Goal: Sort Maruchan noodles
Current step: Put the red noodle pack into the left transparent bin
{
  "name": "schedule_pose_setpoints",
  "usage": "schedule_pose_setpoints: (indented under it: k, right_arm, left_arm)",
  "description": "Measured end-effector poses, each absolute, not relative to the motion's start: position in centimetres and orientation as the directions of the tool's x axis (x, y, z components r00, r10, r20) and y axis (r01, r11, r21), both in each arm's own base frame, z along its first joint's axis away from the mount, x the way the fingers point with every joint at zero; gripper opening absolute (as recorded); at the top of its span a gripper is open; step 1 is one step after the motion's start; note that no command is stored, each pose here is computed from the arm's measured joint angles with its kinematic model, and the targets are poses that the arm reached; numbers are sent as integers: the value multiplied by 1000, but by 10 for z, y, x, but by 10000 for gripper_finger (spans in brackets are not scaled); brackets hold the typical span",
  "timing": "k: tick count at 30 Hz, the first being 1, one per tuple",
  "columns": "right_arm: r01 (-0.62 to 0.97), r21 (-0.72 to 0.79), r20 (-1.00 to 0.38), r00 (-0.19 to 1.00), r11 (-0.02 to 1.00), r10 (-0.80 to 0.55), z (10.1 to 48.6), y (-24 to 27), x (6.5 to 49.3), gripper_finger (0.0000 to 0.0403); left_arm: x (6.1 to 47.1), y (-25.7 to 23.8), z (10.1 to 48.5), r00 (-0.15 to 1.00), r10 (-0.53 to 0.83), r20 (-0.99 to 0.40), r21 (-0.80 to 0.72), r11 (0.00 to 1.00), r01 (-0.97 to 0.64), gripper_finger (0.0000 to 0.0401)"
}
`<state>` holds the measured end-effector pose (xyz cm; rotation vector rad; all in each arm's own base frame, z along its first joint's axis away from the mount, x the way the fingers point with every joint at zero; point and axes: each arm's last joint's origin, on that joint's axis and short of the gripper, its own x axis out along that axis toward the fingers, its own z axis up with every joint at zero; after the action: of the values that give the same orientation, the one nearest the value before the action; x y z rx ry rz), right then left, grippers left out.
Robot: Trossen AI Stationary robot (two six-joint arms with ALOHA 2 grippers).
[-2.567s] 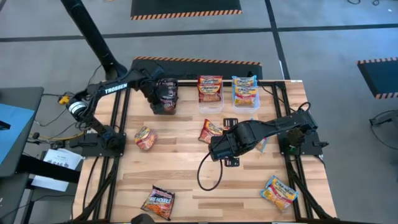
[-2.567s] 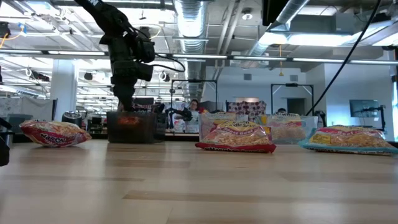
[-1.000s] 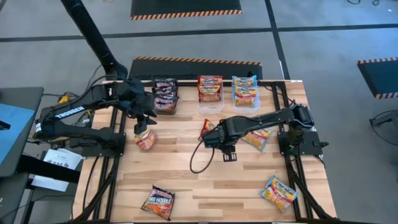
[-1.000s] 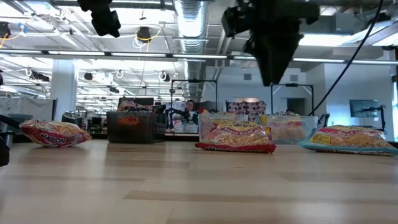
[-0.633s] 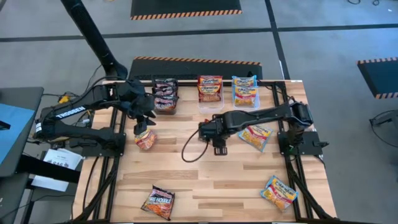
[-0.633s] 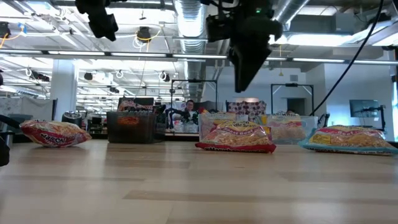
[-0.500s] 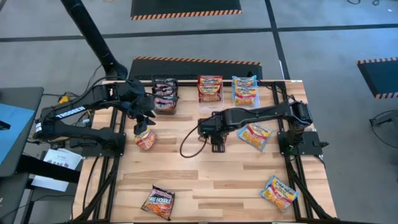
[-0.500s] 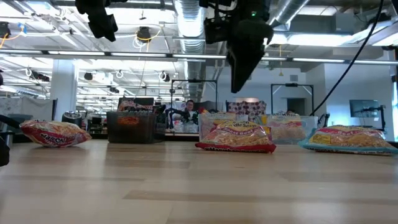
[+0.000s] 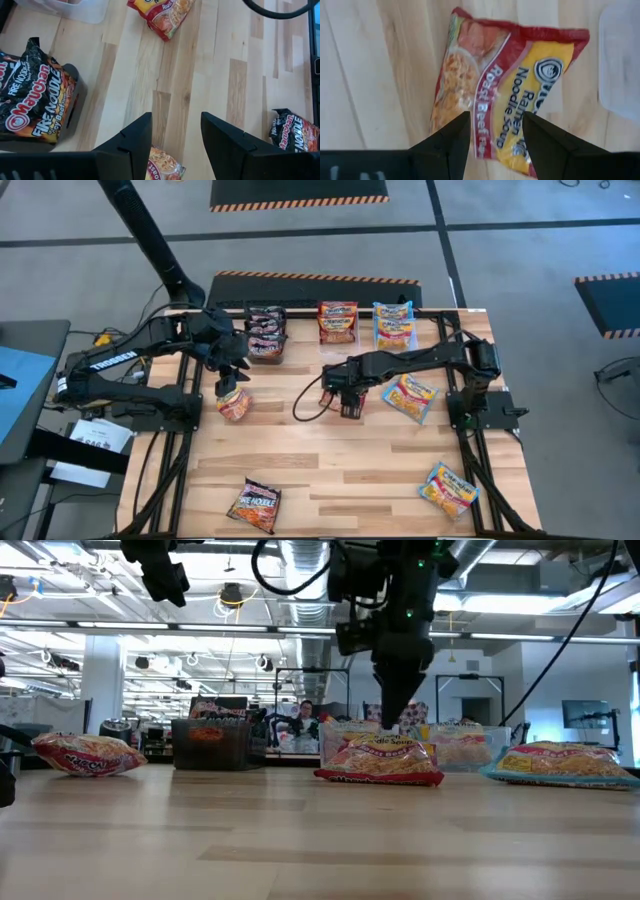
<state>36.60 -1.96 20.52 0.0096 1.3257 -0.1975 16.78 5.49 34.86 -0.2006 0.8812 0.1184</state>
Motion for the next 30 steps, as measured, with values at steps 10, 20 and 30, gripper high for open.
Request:
schedule_pose_setpoints:
  k: [10, 20, 30]
  right_arm:
    - [153, -103, -956, 258, 983, -140, 185, -19, 363, 203]
    - [171, -97, -947, 286, 981, -143, 160, -21, 356, 203]
    - [267, -66, -942, 301, 961, -149, 150, -26, 351, 170]
  left_arm:
    - [168, 55, 349, 632, 20, -775, -125, 975, -185, 155]
    - [168, 55, 349, 632, 20, -775, -125, 975, -185, 155]
    - [168, 55, 349, 632, 21, -775, -119, 977, -179, 155]
